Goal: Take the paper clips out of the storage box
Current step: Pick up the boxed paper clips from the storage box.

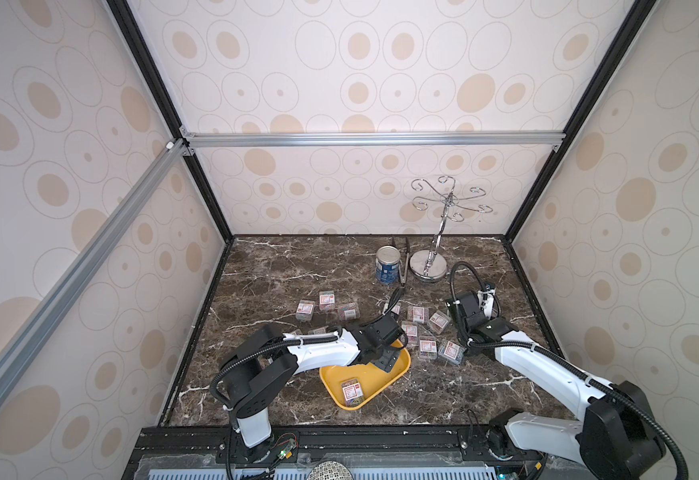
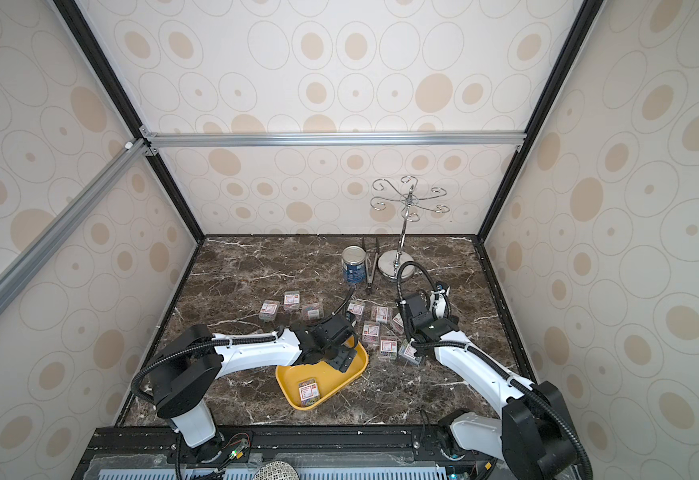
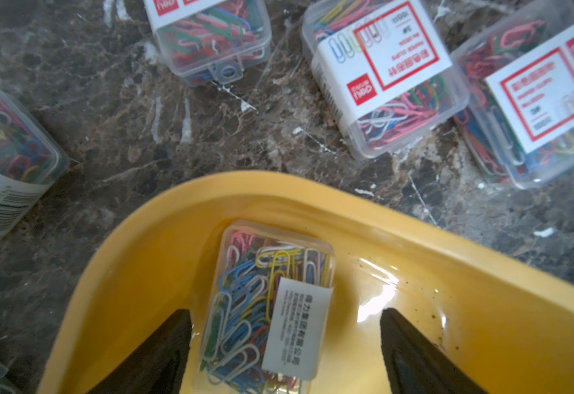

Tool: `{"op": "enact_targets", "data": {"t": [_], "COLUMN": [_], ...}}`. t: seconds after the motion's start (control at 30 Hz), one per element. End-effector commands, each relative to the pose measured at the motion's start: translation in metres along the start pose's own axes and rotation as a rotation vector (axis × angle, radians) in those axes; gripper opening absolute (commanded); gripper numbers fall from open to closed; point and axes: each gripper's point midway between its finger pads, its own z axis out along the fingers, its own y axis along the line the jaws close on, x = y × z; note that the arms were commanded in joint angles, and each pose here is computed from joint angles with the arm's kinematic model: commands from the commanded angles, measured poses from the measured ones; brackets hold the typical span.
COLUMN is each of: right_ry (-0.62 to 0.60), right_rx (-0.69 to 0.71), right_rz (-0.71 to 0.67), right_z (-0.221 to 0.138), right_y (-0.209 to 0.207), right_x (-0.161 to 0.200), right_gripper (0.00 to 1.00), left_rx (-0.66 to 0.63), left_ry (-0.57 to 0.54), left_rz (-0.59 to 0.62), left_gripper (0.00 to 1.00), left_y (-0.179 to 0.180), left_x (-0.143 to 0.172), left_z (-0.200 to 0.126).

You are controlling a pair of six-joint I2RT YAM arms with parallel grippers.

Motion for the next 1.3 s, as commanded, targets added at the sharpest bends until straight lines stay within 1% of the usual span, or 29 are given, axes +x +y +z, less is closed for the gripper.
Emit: {"op": "enact_targets", "data": {"t": [0.0,0.13,0.3,0.37,0.7,0.9,1.0,1.1,1.2,1.27], "right_ry": [-0.002,-0.009,-0.010,-0.006,-0.009,-0.011,-0.015,-0.011,-0.008,-0.012], "right_rx": [0.011,0.003,0.000,0.003,0.001,0.000,-0.002,0.002,0.004,0.001], "right_rz": [0.012,0.019,0.021,0.016,0.020,0.024,0.025,0.020,0.020,0.024], "right_z": [-0.001,-0.002,-0.002,-0.002,-0.002,-0.002,-0.003,-0.002,-0.002,-0.003], "right_y": [-0.006,-0.007,-0.006,-0.006,-0.006,-0.008,-0.008,-0.007,-0.007,-0.008], "right_x": [0.002,0.002,0.002,0.002,0.002,0.002,0.002,0.002,0.002,0.002], "right_gripper": [0.81,0.81,0.82,0.81,0.81,0.81,0.82,0.81,0.81,0.81], "left_rx": [-0.002,0.006,-0.014,-0.022,-0.023,-0.028,-0.032,-0.042,-0.017,0.012], "left_ry": [-0.012,-0.008,0.001,0.008,0.038,0.040,0.020,-0.023,-0.078,-0.138], "left_rz": [-0.021,-0.012,0.005,0.013,0.037,0.040,0.032,0.023,0.009,-0.005], "left_gripper": [0.86,0.83,0.74,0.72,0.70,0.64,0.60,0.56,0.53,0.52], "left_y": [-0.005,-0.007,-0.002,0.000,-0.002,-0.002,-0.001,0.001,-0.001,-0.003], "left_x": [-0.009,-0.008,-0.005,-0.002,0.001,-0.001,-0.007,-0.018,-0.032,-0.043], "left_z": [0.002,0.003,0.002,0.004,0.017,0.019,0.013,0.003,-0.013,-0.031]}}
